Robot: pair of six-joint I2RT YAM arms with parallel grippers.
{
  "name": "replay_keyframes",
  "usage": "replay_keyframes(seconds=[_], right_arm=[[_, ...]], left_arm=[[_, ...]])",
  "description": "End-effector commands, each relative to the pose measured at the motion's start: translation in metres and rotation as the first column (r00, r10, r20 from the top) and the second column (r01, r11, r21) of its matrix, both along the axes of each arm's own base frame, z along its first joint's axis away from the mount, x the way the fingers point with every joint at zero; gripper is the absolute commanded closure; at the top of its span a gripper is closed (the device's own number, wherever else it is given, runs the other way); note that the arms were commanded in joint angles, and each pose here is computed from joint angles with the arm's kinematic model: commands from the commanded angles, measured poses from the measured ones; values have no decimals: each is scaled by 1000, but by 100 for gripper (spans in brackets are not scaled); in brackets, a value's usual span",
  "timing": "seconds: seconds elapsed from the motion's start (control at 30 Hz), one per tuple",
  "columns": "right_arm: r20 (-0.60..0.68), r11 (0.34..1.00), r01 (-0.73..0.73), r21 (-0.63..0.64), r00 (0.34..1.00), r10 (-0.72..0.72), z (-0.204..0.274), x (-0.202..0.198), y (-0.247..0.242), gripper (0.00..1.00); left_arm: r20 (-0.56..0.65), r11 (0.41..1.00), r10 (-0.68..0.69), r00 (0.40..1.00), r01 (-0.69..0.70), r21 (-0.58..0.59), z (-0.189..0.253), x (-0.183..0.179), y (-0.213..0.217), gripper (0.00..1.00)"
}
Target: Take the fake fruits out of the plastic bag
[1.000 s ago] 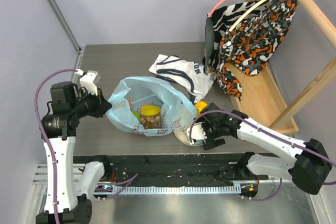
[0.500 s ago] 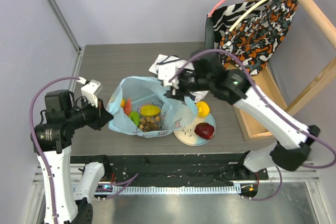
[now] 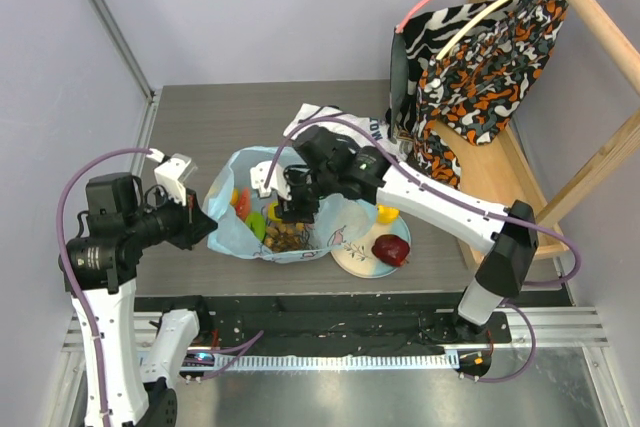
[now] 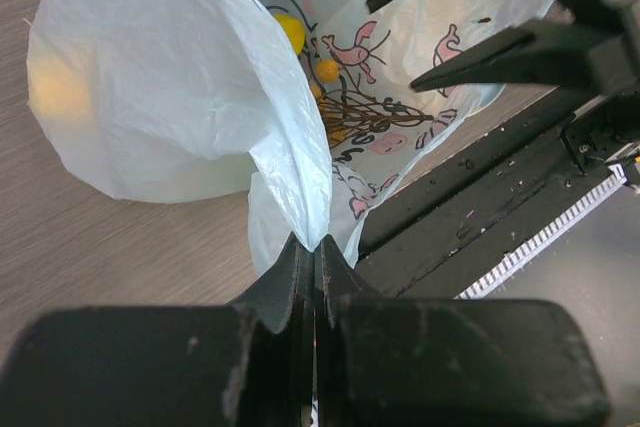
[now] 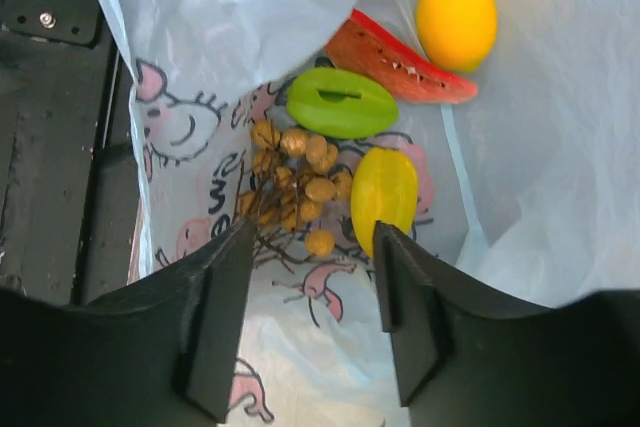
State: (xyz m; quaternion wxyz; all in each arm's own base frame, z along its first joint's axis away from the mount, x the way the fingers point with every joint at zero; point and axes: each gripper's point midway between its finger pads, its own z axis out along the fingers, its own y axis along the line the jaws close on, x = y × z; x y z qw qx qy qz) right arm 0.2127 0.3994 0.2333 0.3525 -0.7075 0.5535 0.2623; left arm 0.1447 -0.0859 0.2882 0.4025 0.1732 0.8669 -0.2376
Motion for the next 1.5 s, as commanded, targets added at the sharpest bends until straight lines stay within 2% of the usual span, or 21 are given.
replay_keyframes(seconds=[0.0,0.03,0.07,0.1,0.2,0.37,0.47,0.63,0.77,0.83,0.87,0.93,1.03,1.07,1.17,1.3,1.47], right_arm=[[88,984,177,-23,981,-174,-21,31,18,36],[113,966,258,1,960,-256,-16,48,24,31],[103,943,330,-38,940,-325,-36,61,27,22],[98,920,389,-42,918,-384,-39,69,27,19],[143,891,448,-73,889,-435,-57,83,24,9],[140,885,444,-139,894,-427,-84,86,25,8],[157,880,439,-180,896,-414,-103,90,26,8],[100,896,372,-242,928,-358,-131,81,37,3],[69,872,371,-320,927,-369,-156,81,39,3],[82,870,369,-326,928,-363,-162,84,39,7],[87,875,360,-324,932,-352,-161,85,41,15],[93,875,357,-326,933,-347,-162,85,41,22],[74,889,319,-328,947,-312,-155,78,39,41],[71,898,304,-319,952,-297,-147,75,39,51],[60,904,284,-318,958,-280,-133,71,37,64],[80,926,290,-241,957,-279,-90,72,41,74],[70,942,304,-145,952,-297,-38,69,44,80]], left_arm=[[10,999,-12,1000,12,-37,6,2,-5,100],[9,999,-7,1000,7,-49,9,1,-6,100],[9,998,-17,1000,18,-64,12,0,-9,100],[10,997,-20,1000,21,-70,14,0,-10,100],[19,997,-56,998,57,-61,19,-7,-12,100],[56,988,-122,991,116,97,22,-28,0,100],[90,982,-106,990,90,168,18,-32,10,100],[83,984,-103,991,90,154,10,-34,8,100],[89,987,-97,991,84,140,10,-31,7,100],[99,987,-94,991,80,142,11,-29,7,100],[100,987,-91,991,76,144,11,-28,8,100],[99,987,-90,991,75,143,10,-27,8,100],[92,987,-88,992,74,142,6,-24,9,100],[100,987,-89,991,73,146,6,-22,9,100],[96,988,-81,992,68,136,3,-18,9,100],[115,990,-78,990,64,122,5,-9,8,100],[115,992,-62,991,49,115,-1,-1,9,100]])
